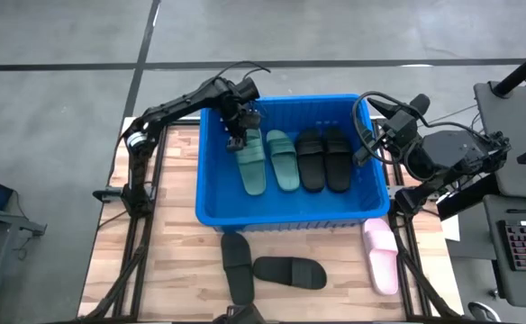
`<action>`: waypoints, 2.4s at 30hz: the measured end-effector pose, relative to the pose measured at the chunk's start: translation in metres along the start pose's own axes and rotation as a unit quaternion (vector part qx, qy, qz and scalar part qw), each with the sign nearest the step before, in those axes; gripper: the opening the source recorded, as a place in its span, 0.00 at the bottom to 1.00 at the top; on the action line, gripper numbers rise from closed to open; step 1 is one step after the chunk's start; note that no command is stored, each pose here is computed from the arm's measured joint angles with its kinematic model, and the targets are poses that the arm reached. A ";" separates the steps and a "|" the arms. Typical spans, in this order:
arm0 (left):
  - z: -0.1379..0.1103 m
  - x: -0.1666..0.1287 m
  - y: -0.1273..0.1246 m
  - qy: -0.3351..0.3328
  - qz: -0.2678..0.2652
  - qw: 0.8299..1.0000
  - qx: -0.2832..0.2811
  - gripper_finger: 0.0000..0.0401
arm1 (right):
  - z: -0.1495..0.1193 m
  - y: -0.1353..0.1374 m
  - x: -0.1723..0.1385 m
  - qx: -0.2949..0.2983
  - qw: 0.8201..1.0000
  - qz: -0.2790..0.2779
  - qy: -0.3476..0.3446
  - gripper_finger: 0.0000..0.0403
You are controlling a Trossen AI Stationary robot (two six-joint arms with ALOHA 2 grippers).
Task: Pick and place slides into bin
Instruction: Put the green slide into the blue container
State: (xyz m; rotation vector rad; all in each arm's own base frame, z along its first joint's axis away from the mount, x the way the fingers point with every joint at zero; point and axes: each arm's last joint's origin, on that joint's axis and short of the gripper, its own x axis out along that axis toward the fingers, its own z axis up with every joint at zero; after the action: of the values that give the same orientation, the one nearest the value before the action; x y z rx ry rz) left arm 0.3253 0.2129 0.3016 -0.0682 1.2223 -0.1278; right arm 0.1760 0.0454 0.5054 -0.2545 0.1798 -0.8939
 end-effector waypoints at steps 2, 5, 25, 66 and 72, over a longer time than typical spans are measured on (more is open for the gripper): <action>-0.001 0.002 0.003 -0.004 0.005 1.000 -0.002 0.00 | 0.000 0.000 0.000 0.000 1.000 0.000 0.000 0.56; -0.001 0.001 0.006 -0.007 0.016 1.000 -0.006 0.00 | 0.000 0.000 0.000 0.000 1.000 0.000 0.000 0.56; -0.005 0.015 0.015 -0.002 0.051 0.998 -0.028 0.30 | 0.000 0.000 0.000 0.000 1.000 0.000 0.000 0.56; -0.019 0.061 -0.019 0.145 0.135 0.978 -0.064 0.02 | 0.000 0.000 0.000 -0.002 1.000 0.000 0.000 0.56; -0.030 0.074 -0.019 0.188 0.171 0.965 -0.059 0.02 | 0.000 0.000 0.000 -0.002 1.000 0.000 0.000 0.56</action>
State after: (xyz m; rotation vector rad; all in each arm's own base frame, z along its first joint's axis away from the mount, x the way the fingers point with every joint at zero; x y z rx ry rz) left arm 0.3208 0.1846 0.2246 0.0680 1.6015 0.2463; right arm 0.1760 0.0455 0.5053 -0.2579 0.1817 -0.8932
